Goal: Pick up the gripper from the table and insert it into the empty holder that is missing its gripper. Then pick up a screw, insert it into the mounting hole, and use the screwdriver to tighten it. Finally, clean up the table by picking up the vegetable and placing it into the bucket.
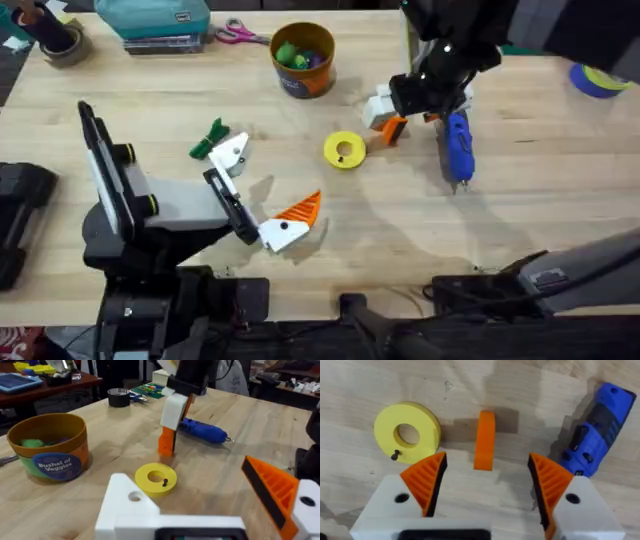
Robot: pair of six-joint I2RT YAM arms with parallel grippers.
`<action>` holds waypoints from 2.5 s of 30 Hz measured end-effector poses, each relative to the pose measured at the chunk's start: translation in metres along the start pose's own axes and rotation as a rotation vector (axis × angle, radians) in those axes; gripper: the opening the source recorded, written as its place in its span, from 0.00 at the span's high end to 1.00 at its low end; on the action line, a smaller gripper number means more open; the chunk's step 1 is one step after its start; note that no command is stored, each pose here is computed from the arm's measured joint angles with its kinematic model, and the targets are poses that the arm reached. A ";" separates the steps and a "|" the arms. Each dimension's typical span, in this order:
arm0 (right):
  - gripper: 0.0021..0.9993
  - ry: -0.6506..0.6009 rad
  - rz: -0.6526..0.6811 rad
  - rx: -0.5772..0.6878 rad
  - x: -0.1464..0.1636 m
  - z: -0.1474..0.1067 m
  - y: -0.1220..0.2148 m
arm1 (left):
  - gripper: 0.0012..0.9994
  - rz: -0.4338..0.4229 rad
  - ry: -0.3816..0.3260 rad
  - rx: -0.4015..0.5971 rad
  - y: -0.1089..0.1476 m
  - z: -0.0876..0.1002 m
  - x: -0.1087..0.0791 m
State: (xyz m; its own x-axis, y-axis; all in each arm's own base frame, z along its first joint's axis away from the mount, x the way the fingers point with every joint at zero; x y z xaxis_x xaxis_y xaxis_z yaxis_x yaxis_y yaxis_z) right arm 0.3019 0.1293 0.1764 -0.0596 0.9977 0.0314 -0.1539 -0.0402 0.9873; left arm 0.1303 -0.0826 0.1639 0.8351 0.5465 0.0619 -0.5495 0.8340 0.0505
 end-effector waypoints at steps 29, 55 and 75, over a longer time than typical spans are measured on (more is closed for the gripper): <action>0.54 -0.020 0.035 0.035 0.001 0.006 -0.017 | 0.01 -0.003 0.000 -0.001 0.000 0.000 0.000; 0.99 -0.023 0.071 -0.076 0.005 0.025 0.039 | 0.01 -0.003 0.000 -0.001 0.000 0.000 0.000; 0.99 -0.017 0.495 -0.406 0.010 0.041 0.134 | 0.01 -0.003 0.000 0.000 0.000 0.000 0.000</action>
State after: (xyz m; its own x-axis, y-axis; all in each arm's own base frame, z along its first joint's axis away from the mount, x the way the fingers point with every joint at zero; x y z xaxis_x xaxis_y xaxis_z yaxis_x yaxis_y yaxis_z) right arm 0.3216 0.1363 0.3152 -0.2037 0.8565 0.4742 -0.4740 -0.5101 0.7177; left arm 0.1300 -0.0828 0.1639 0.8370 0.5437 0.0618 -0.5467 0.8359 0.0502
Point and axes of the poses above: each hand's point on the last joint's axis, 136 mm out from that joint toward the fingers, its own y axis back along the fingers, its own x axis along the line the jaws close on, z = x × y, the point moved 7 cm from there along y, back along the fingers, and after that the axes turned 7 degrees about -y, right-handed, at the moved point
